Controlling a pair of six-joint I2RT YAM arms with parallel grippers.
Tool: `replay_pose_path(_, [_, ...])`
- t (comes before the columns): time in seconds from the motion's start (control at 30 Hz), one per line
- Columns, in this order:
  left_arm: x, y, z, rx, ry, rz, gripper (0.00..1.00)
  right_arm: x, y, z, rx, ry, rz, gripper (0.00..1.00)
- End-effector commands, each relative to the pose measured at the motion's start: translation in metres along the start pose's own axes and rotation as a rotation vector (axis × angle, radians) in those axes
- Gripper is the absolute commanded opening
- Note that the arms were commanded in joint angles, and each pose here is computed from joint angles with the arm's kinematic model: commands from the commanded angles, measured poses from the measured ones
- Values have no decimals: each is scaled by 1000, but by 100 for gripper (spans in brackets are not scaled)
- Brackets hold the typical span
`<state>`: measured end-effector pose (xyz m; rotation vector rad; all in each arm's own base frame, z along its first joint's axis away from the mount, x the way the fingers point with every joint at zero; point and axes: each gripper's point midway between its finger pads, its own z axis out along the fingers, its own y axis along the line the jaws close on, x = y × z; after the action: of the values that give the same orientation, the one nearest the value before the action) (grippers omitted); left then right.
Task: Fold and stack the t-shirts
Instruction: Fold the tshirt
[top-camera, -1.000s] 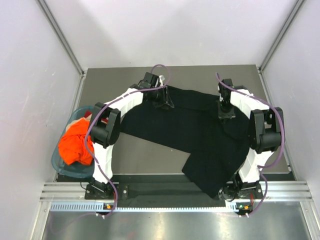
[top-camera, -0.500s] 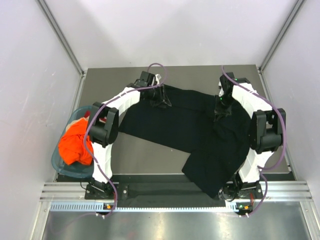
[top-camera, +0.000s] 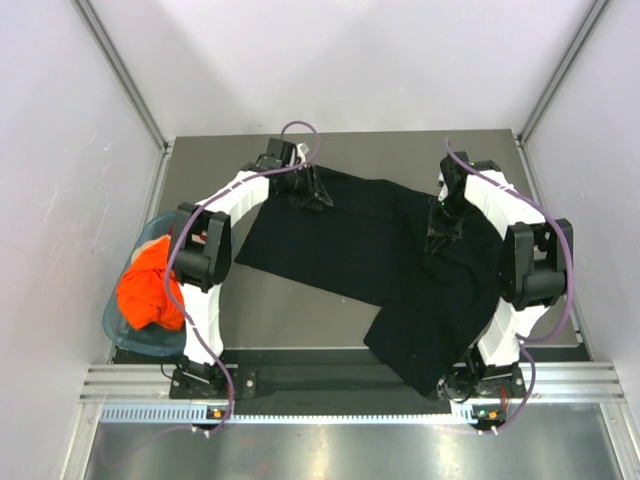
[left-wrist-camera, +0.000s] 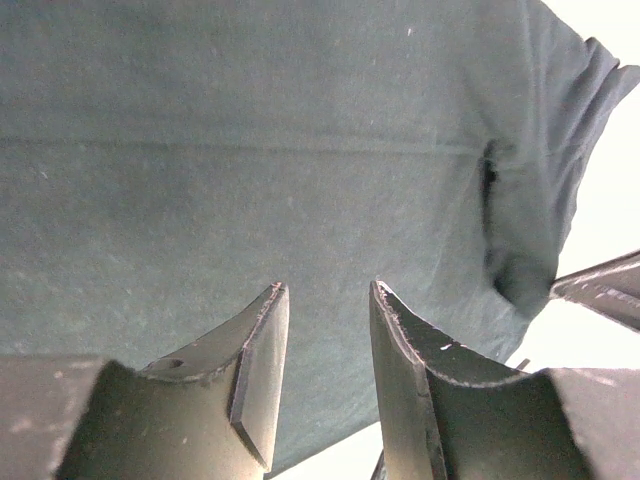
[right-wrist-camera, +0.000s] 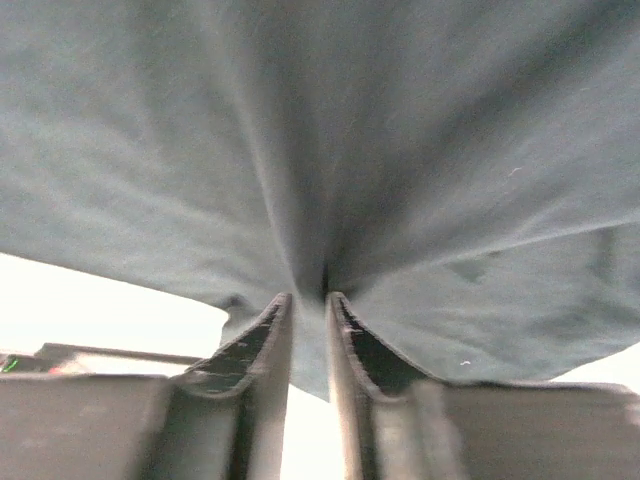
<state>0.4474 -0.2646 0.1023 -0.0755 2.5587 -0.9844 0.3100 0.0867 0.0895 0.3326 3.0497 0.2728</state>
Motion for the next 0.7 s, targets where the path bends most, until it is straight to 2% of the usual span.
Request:
replay_pose_path(0.0, [-26,-14,-9,54,-54,26,43,1,13,-16,-134,-2,53,23])
replay_pose_path(0.03, [-33,-14,-10,54,-66,17,43,-12,19,-21,-200,-51,71,30])
replay_pose_path(0.07, [-41,-8,-9,28,-92,-11,42,-22,13,-27,-263,-75,166,33])
replay_pose_path(0.1, [-46,-7,-10,16,-111,-21,42,-40,5,-35,-294,-150,218,35])
replay_pose_path(0.13, [-60,-9,-14,17,-151,-38,43,-54,0,-51,-321,-249,250,42])
replay_pose_path(0.17, [-68,-6,-13,12,-167,-51,43,-83,-18,-58,-334,-376,322,46])
replay_pose_path(0.23, [-92,-14,-19,27,-225,-44,43,-102,-36,-70,-330,-471,383,50])
replay_pose_path(0.4, [-131,-3,-6,38,-306,-43,44,-152,-97,-85,-275,-657,480,49])
replay_pose_path(0.47, [-143,3,2,57,-338,-51,44,-161,-121,-74,-248,-664,518,44])
replay_pose_path(0.5, [-146,6,5,62,-346,-55,44,-162,-128,-68,-235,-655,528,38])
replay_pose_path(0.67, [-153,23,15,53,-372,-66,43,-163,-160,-39,-163,-630,537,36])
